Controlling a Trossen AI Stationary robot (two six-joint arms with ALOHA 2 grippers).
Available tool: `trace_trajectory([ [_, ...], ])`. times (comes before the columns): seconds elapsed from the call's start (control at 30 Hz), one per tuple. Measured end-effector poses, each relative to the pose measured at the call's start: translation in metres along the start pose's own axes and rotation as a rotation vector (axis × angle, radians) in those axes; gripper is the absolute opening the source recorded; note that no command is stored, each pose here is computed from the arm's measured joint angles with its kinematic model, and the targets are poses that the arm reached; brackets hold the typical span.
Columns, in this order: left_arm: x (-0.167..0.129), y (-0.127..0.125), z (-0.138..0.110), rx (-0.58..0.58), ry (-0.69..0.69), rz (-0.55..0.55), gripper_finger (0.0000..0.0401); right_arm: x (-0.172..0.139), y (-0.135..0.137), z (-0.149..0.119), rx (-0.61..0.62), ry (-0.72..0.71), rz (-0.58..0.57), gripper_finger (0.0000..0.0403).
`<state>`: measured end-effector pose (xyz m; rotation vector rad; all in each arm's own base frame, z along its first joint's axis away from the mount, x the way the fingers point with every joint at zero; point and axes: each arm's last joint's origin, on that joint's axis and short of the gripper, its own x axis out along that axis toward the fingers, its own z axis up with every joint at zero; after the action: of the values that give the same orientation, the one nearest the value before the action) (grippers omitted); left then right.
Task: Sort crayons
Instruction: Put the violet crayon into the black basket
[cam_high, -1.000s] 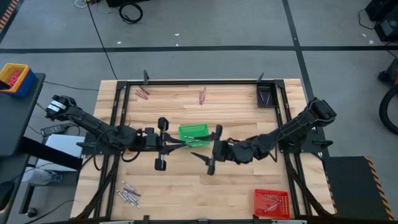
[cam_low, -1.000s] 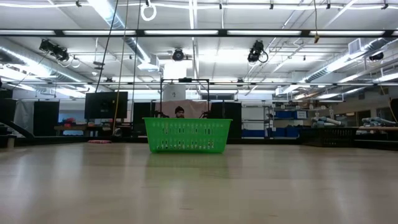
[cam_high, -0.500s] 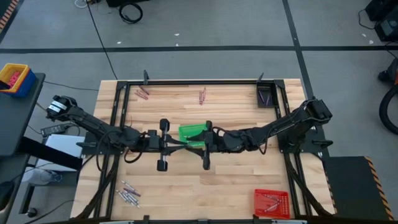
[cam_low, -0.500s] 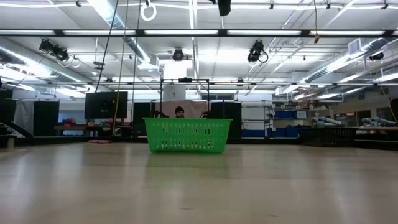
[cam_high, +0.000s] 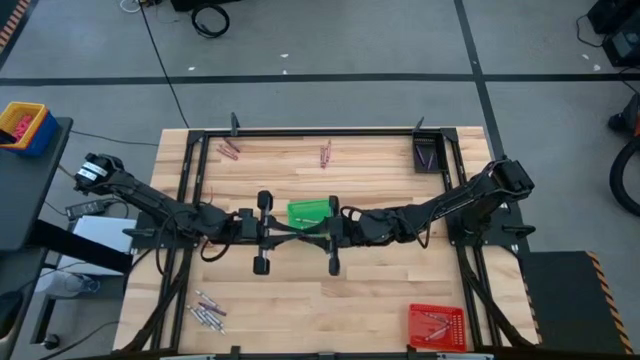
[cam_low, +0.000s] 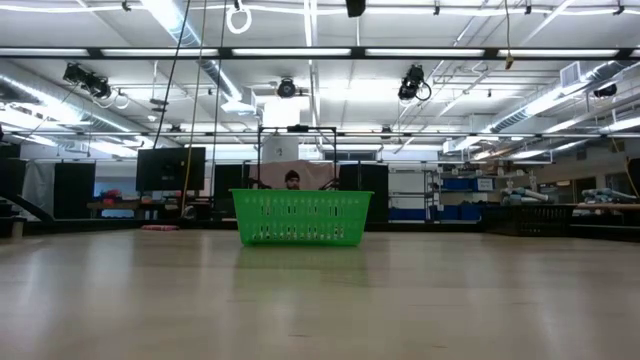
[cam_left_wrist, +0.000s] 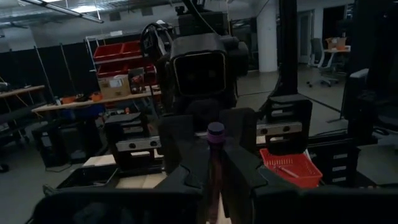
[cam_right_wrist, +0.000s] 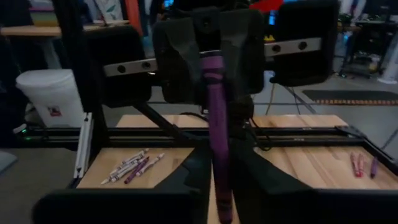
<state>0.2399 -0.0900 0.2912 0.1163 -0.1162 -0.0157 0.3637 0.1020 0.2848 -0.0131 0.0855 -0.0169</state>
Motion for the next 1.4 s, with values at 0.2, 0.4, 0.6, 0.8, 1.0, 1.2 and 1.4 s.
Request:
trace_trajectory([
  [0.2,0.0,0.002,0.001,-0.099,-0.004,0.055,0.0083,0.0,0.0,0.001,-0.012,-0.012,0.008,0.0025],
  [0.4,-0.013,0.004,0.012,-0.024,0.007,0.061,0.0157,0.0,0.0,0.002,0.019,-0.012,-0.002,0.0038],
  [0.6,-0.046,0.002,0.017,-0.002,0.154,-0.012,0.0216,-0.008,-0.007,0.007,0.079,0.01,-0.166,0.0037],
  [0.8,-0.067,-0.007,0.0,-0.065,0.386,-0.081,0.0225,-0.022,-0.042,-0.003,0.063,0.177,-0.625,0.0034],
  [1.0,-0.069,-0.017,-0.017,-0.073,0.533,-0.094,0.0226,-0.057,-0.13,-0.02,0.199,0.452,-0.989,0.0034],
  [1.2,-0.068,-0.025,-0.028,-0.045,0.602,-0.107,0.0226,-0.119,-0.207,-0.041,0.345,0.768,-1.421,0.0034],
  [1.4,-0.067,-0.027,-0.03,-0.044,0.609,-0.107,0.0226,-0.142,-0.253,-0.075,0.471,0.946,-1.55,0.0034],
])
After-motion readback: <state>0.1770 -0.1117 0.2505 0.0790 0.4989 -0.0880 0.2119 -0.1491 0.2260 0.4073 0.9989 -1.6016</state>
